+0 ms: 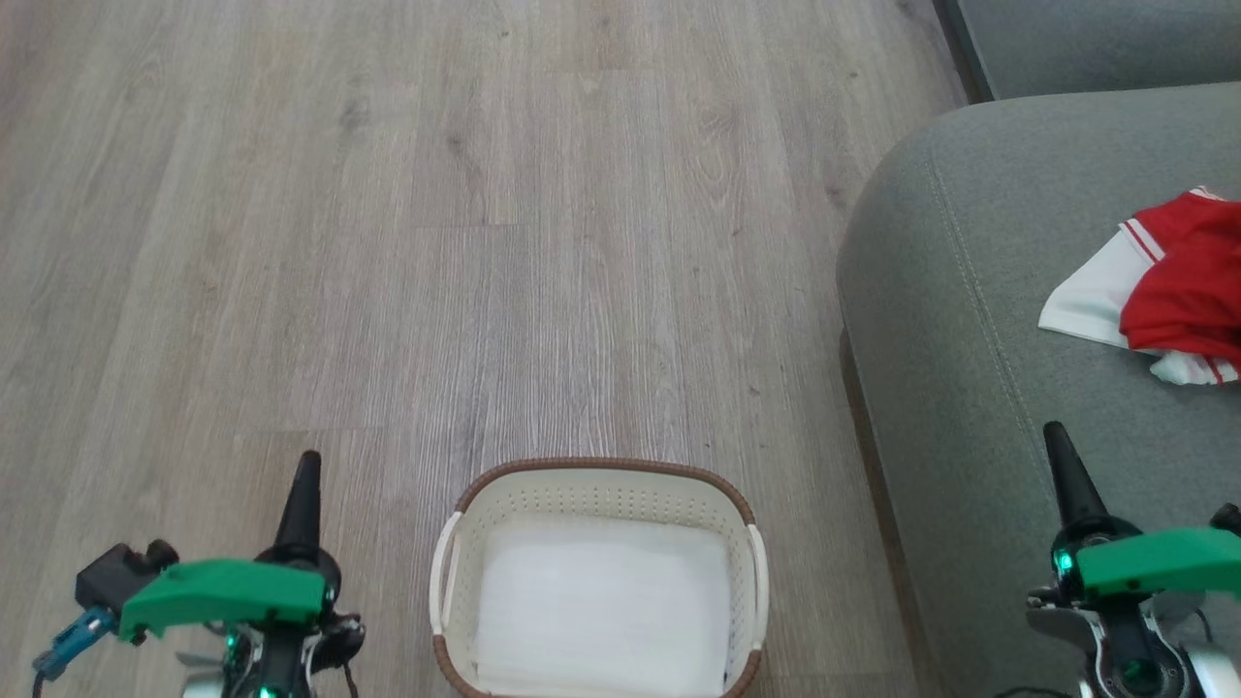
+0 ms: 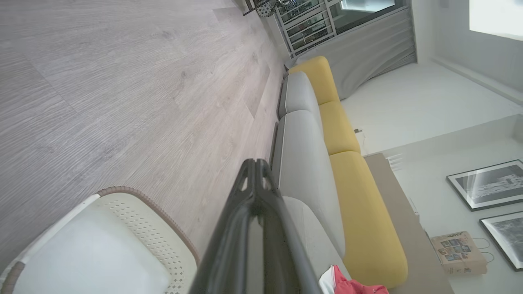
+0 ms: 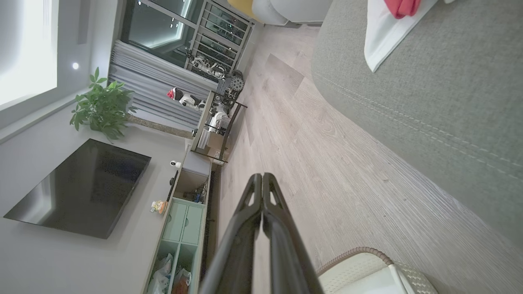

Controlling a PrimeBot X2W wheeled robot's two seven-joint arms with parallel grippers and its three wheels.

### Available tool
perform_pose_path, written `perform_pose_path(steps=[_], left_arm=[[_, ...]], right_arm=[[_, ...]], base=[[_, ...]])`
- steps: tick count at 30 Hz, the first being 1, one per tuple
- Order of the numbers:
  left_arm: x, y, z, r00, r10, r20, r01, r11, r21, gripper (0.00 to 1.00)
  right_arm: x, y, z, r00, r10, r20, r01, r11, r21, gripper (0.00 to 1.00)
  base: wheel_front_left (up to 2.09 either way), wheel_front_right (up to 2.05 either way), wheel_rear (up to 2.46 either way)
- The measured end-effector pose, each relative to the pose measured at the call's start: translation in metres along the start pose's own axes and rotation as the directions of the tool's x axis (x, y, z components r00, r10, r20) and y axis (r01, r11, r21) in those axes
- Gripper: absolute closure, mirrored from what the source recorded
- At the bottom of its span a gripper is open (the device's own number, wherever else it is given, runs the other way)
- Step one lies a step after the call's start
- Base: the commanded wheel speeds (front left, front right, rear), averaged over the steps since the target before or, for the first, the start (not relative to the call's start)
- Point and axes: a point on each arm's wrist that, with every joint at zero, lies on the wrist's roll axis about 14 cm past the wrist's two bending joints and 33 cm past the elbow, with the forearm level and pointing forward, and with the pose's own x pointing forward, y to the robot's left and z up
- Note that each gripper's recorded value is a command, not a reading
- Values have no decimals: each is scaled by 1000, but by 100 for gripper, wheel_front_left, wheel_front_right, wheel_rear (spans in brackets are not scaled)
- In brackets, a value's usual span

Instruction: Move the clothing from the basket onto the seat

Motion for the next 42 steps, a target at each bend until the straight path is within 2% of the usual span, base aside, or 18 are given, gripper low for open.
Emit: perform_pose_path(steps=[16, 29, 38, 42], left_arm=[[0, -3, 8, 1000, -24, 4, 25, 983, -182, 100], [-1, -6, 18, 998, -50, 26, 56, 942, -330, 100], [-2, -8, 28, 996, -73, 51, 88, 901, -424, 100], [-1, -10, 29, 995, -80, 51, 94, 896, -435, 100]], right_arm=[[3, 4, -3, 1000, 6, 0, -5, 986, 169, 100], [3, 6, -8, 1000, 12, -12, -8, 950, 311, 100], [5, 9, -6, 1000, 24, -5, -21, 918, 395, 100], [5, 10, -8, 1000, 26, -11, -19, 912, 411, 100]], base=[[0, 0, 0], [0, 0, 0], [0, 0, 0], [0, 0, 0]])
